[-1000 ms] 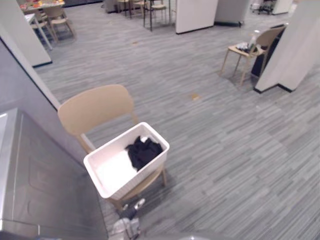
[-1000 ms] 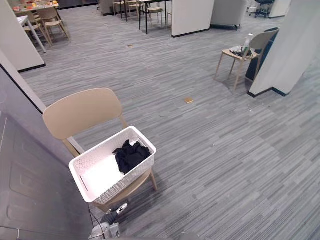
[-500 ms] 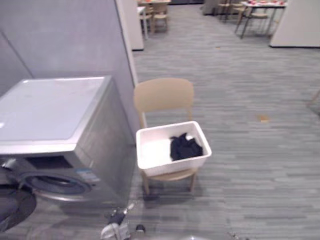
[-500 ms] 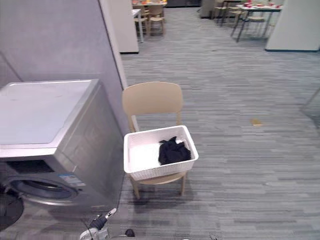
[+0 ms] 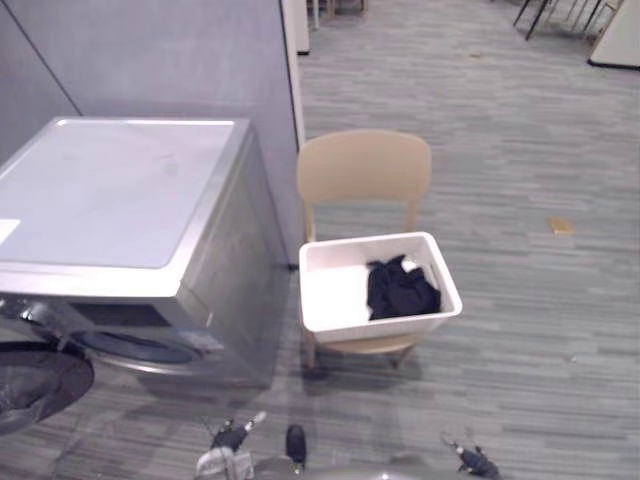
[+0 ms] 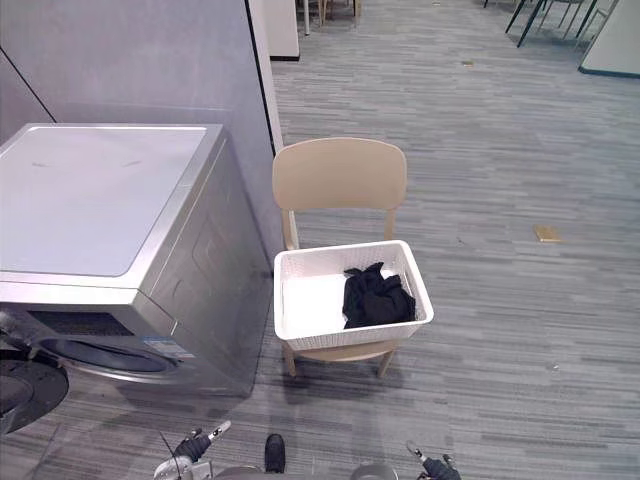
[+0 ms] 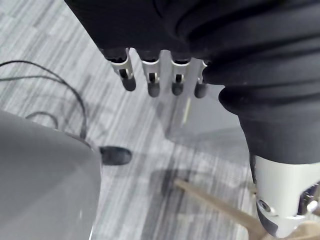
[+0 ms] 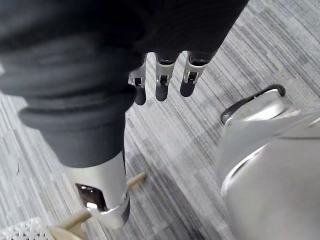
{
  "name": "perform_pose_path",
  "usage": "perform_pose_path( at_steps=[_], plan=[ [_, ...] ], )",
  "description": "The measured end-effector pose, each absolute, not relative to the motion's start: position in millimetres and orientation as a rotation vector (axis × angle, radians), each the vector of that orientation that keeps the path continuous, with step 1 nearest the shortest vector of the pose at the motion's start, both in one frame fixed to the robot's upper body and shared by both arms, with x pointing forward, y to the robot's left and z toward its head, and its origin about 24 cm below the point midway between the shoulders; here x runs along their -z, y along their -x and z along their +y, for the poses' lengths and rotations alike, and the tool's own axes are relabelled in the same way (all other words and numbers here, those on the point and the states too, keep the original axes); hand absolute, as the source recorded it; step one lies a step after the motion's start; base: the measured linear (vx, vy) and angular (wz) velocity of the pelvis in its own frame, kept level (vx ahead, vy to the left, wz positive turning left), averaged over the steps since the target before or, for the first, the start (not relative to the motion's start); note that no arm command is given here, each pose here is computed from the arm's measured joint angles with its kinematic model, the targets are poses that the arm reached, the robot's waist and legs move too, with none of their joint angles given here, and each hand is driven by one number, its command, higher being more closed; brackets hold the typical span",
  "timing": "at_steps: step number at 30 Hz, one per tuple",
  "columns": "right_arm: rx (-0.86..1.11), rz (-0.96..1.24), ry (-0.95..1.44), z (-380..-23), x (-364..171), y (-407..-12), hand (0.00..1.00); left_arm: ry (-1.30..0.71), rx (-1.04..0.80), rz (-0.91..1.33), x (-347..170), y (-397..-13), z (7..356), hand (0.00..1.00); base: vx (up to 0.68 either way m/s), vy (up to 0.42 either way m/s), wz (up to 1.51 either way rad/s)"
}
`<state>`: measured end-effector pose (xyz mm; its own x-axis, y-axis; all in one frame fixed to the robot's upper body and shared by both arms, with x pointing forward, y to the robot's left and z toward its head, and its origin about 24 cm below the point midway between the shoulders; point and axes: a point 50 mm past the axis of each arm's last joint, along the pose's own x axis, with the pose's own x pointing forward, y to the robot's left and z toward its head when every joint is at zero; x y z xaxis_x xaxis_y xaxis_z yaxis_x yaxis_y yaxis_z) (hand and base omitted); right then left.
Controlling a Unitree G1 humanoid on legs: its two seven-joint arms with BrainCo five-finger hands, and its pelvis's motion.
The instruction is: Pick up the laundry basket with both hands and put the clothes into the washing machine.
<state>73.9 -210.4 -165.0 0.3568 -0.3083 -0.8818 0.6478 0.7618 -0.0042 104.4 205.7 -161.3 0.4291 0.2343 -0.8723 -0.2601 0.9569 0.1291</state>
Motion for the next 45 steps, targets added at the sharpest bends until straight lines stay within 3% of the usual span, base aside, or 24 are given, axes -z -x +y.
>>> perform_pose_path(
  at_steps=[7, 10, 14, 16, 20, 22, 28, 32, 38, 45],
  plan=[
    [0.634, 1.025, -0.375, -208, 164, -72, 0.00, 0.061, -0.358, 1.087, 162, -100, 208, 0.00, 0.12, -0.120, -0.06],
    [0.696, 1.069, -0.406, -210, 168, -51, 0.00, 0.039, -0.371, 1.090, 161, -96, 216, 0.00, 0.13, -0.297, 0.18],
    [0.776, 1.036, -0.351, -248, 160, -44, 0.00, 0.127, -0.373, 1.127, 168, -84, 191, 0.00, 0.25, -0.239, 0.12],
    [0.711, 0.956, -0.304, -253, 152, -66, 0.00, 0.135, -0.372, 1.117, 168, -85, 189, 0.00, 0.13, -0.156, 0.39],
    [0.600, 0.551, -0.178, -268, 92, -141, 0.00, 0.123, -0.377, 1.105, 166, -85, 193, 0.00, 0.03, -0.034, 0.43],
    [0.576, 0.425, -0.132, -273, 69, -157, 0.00, 0.101, -0.386, 1.108, 166, -80, 199, 0.00, 0.01, 0.025, 0.30],
    [0.460, 0.109, 0.222, -309, -18, -205, 0.00, 0.035, -0.354, 1.112, 165, -75, 207, 0.00, -0.01, 0.060, 0.23],
    [0.269, -0.097, 0.488, -314, -94, -265, 0.00, -0.017, -0.281, 1.041, 159, -93, 209, 0.00, -0.11, 0.004, 0.00],
    [-0.080, -0.083, 0.761, -282, -126, -321, 0.00, -0.043, -0.193, 0.931, 148, -134, 197, 0.00, -0.12, -0.044, 0.07],
    [-0.246, -0.101, 0.878, -256, -146, -342, 0.00, -0.030, -0.150, 0.831, 135, -169, 189, 0.00, -0.06, -0.008, 0.02]
  ],
)
